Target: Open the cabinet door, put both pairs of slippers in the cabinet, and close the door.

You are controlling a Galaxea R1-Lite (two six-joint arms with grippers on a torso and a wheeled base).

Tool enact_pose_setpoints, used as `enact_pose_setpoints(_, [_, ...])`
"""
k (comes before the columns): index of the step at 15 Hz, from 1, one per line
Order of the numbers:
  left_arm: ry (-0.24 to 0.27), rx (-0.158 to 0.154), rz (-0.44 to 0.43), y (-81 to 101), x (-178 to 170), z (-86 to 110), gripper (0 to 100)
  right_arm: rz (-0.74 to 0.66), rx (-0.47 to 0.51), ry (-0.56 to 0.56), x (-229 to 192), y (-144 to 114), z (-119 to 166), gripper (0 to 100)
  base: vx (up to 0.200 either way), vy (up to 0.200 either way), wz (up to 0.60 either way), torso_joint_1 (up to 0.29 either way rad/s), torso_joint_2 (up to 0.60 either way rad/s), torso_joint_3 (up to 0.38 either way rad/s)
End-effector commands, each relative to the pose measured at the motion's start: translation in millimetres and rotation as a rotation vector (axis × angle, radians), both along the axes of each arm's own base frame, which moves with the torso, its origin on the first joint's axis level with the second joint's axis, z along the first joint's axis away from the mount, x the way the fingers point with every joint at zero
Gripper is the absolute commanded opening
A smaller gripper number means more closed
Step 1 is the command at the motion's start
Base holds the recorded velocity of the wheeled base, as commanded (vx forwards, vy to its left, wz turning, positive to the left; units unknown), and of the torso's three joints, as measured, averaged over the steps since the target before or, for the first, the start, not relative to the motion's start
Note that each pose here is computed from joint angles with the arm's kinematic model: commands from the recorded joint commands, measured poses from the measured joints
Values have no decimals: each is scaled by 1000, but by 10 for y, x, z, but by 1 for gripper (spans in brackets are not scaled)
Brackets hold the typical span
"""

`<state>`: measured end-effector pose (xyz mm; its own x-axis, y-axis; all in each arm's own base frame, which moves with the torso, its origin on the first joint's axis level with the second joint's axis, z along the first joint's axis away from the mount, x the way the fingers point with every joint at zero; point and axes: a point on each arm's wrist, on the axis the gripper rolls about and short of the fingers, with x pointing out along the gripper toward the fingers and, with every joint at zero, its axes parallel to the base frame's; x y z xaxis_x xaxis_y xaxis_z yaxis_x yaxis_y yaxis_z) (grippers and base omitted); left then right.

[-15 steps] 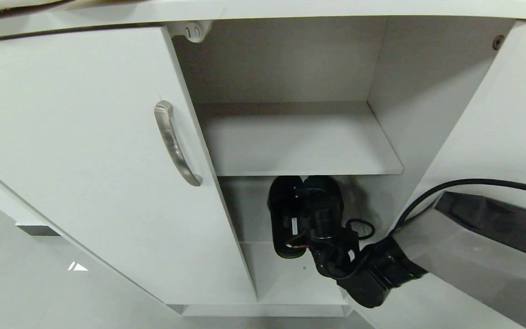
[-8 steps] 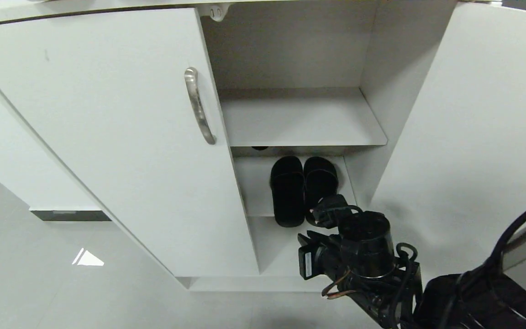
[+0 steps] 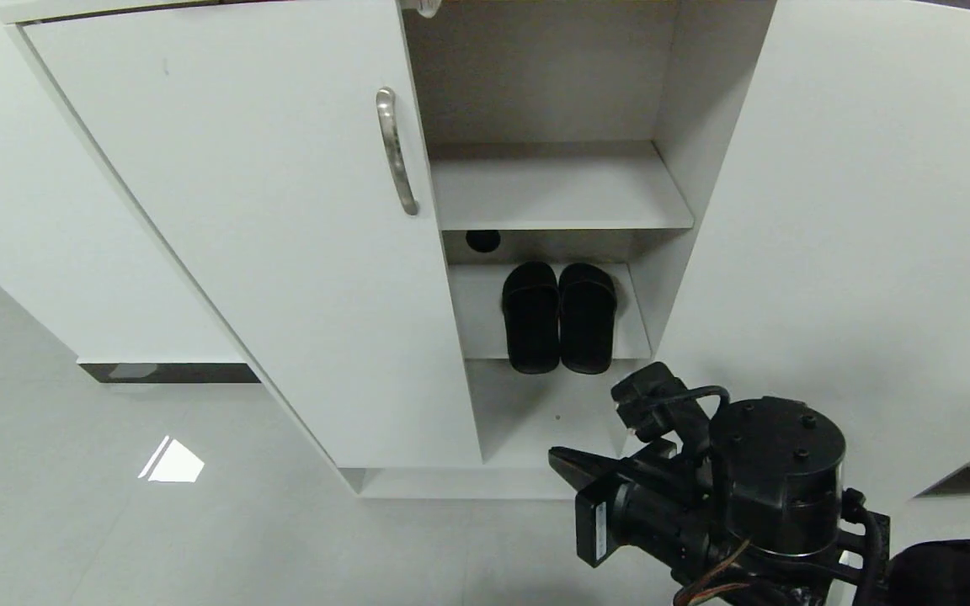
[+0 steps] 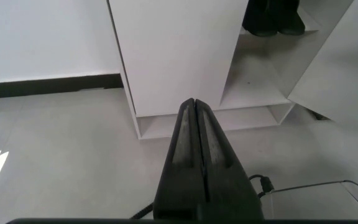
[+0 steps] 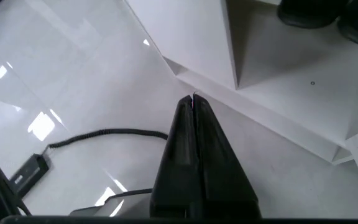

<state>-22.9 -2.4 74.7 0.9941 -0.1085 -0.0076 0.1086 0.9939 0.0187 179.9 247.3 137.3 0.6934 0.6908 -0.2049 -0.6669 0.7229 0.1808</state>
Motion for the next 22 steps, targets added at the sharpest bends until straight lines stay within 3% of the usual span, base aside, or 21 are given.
enact_pose_setpoints(1, [2,-1,1,0,1,0,0,3,26,-18,-48,-53,100,0,0,0,0,0,0,0])
enact_pose_setpoints(7, [2,0,0,0,1,0,0,12,16,-11,-73,-41,68,0,0,0,0,1,0,19])
enact_pose_setpoints(22, [2,-3,3,1,1,0,0,35,-3,0,-120,-26,13,0,0,0,0,0,1,166])
